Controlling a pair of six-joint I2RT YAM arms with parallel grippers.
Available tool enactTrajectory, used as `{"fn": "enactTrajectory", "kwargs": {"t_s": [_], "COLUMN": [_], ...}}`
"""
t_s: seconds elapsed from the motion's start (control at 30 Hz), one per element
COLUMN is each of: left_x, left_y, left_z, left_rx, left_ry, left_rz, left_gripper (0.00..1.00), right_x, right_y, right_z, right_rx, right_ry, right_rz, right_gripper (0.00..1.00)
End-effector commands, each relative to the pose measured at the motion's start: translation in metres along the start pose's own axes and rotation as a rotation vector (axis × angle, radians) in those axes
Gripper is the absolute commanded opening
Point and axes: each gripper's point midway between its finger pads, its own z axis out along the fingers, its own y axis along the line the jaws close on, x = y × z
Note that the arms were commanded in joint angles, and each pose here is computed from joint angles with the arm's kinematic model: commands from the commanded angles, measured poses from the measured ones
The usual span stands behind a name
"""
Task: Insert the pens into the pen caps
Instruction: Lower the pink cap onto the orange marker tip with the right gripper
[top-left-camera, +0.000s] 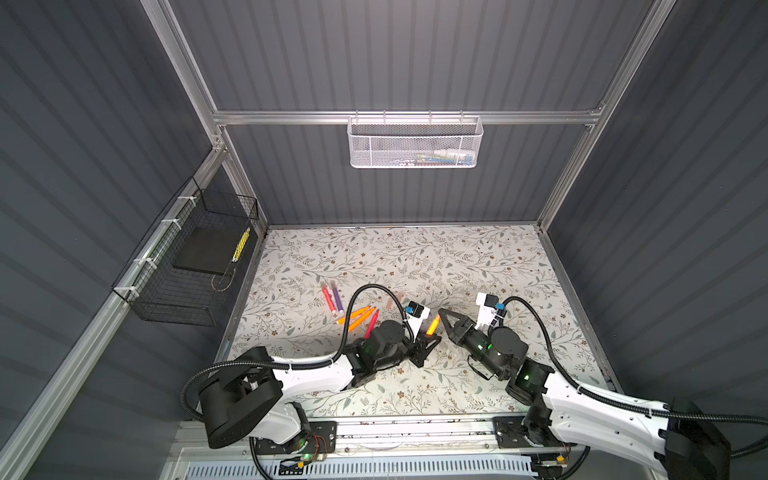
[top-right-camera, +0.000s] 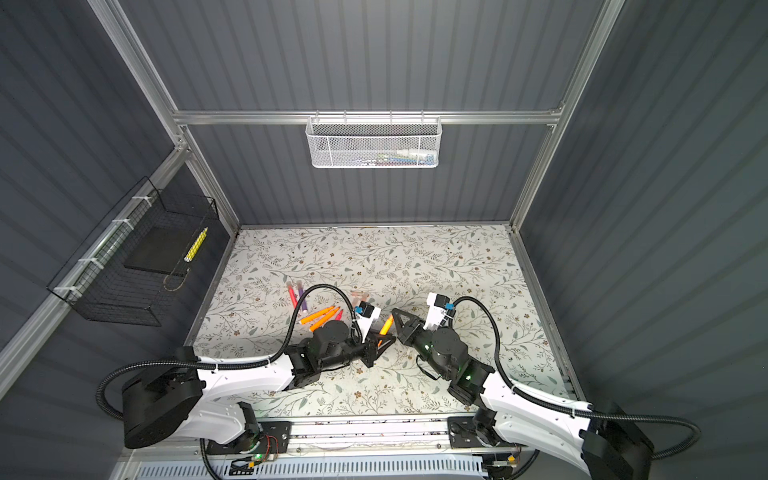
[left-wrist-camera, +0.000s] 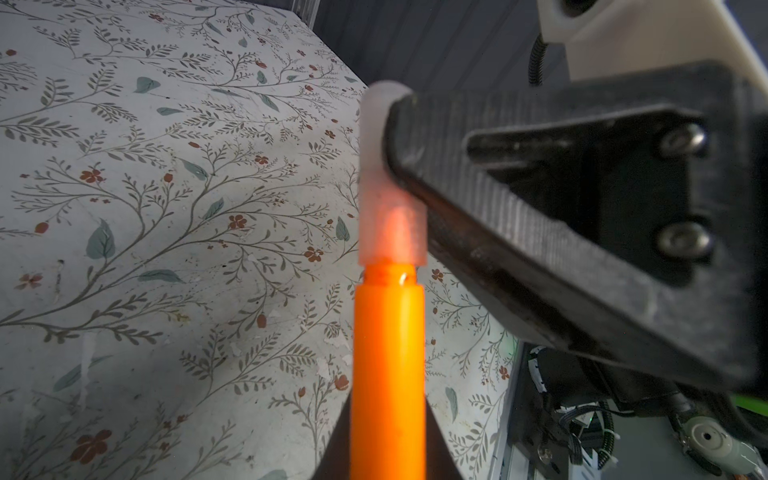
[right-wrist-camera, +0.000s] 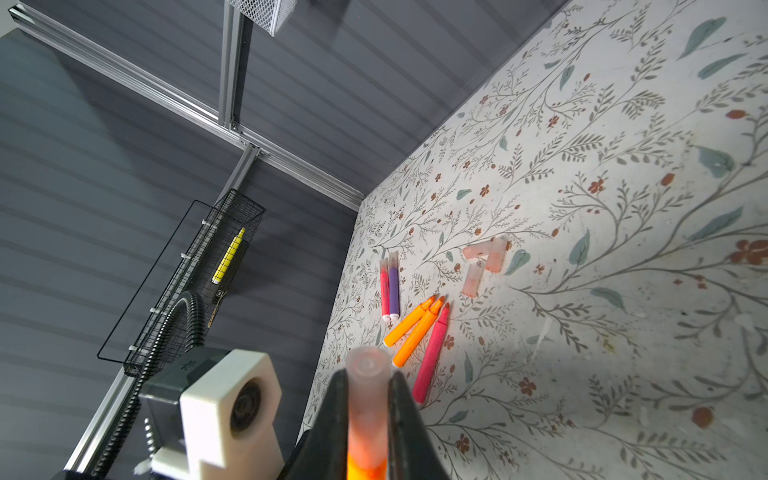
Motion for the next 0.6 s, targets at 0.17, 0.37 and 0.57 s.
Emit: {"fn": "enactTrajectory", "kwargs": {"t_s": [0.17, 0.37, 0.57], "left_x": [-0.044, -0.054, -0.057], "left_y": [-0.036, -0.039, -0.041], "left_z": [-0.003, -0.012, -0.017], "left_rx": [0.15, 0.202, 0.229], "left_ry": [-0.101, -0.132, -0.136], "left_rz": [0.026, 0.001, 0.001], "left_gripper": [0.0, 0.0, 0.0], "right_x": [0.018, 0.022, 0.026], "right_y": [0.033, 0.041, 0.046], "right_z": [-0.001, -0.011, -0.021], "right_rx": [-0.15, -0.229, -0.304], "right_ry": [0.067, 0.052, 0.047], "right_rz": [-0.083, -0.116, -0.143], "right_gripper": [0.0, 0.0, 0.0]}}
